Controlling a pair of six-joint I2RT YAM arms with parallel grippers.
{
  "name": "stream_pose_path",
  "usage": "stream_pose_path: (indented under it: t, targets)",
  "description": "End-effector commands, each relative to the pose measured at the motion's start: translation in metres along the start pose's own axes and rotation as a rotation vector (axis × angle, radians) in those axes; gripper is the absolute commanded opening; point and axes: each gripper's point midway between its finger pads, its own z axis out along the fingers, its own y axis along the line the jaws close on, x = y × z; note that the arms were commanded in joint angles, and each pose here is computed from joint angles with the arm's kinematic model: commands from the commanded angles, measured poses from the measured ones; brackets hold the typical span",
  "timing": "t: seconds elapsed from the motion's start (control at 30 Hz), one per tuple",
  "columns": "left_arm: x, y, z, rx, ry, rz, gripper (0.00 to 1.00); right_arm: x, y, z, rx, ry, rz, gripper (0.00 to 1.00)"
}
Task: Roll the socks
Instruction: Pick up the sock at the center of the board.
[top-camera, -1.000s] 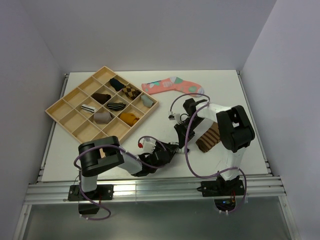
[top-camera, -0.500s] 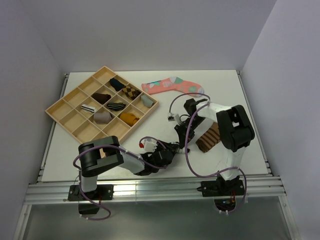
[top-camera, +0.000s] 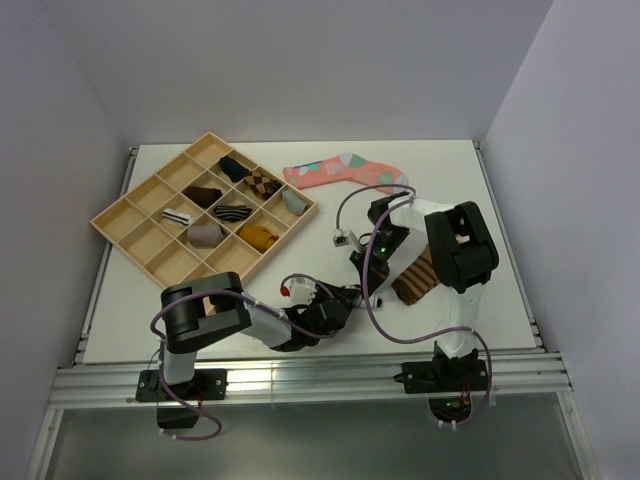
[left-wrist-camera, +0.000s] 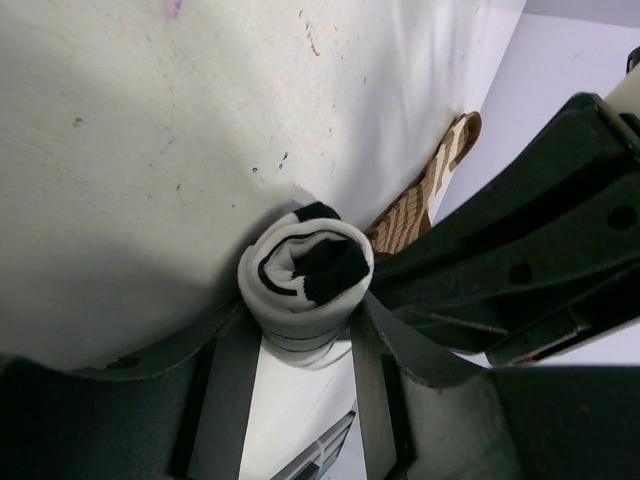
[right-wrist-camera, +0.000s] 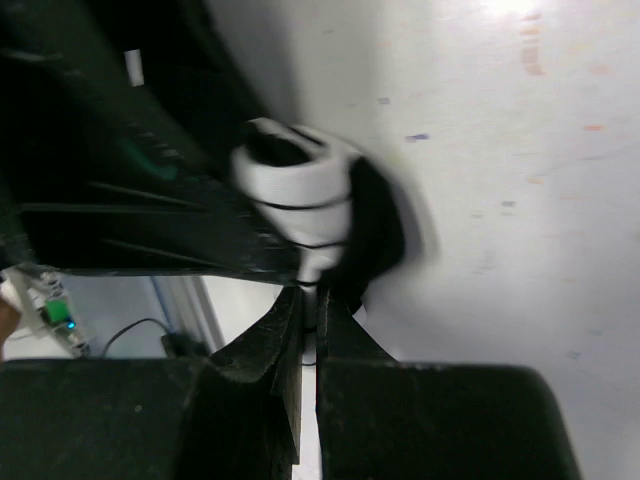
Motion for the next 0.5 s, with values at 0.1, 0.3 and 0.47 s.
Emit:
stream_pose_path:
  t: [0.1, 0.3, 0.47]
  targets:
    - [-0.041, 0.062, 0.016, -0.168, -0.146, 0.054, 0.46, 0.02, 0.067, 0.003, -0.242, 0.061, 0.08, 0.0]
    - [-0.038, 0.062, 0.019, -0.172, -0.144, 0.069, 0.46, 0.023, 0.075, 0.0, -0.276, 0.075, 0.058, 0.0]
    - [-0.035, 0.068, 0.022, -0.19, -0.133, 0.089, 0.3, 0.024, 0.074, 0.001, -0.28, 0.076, 0.061, 0.0]
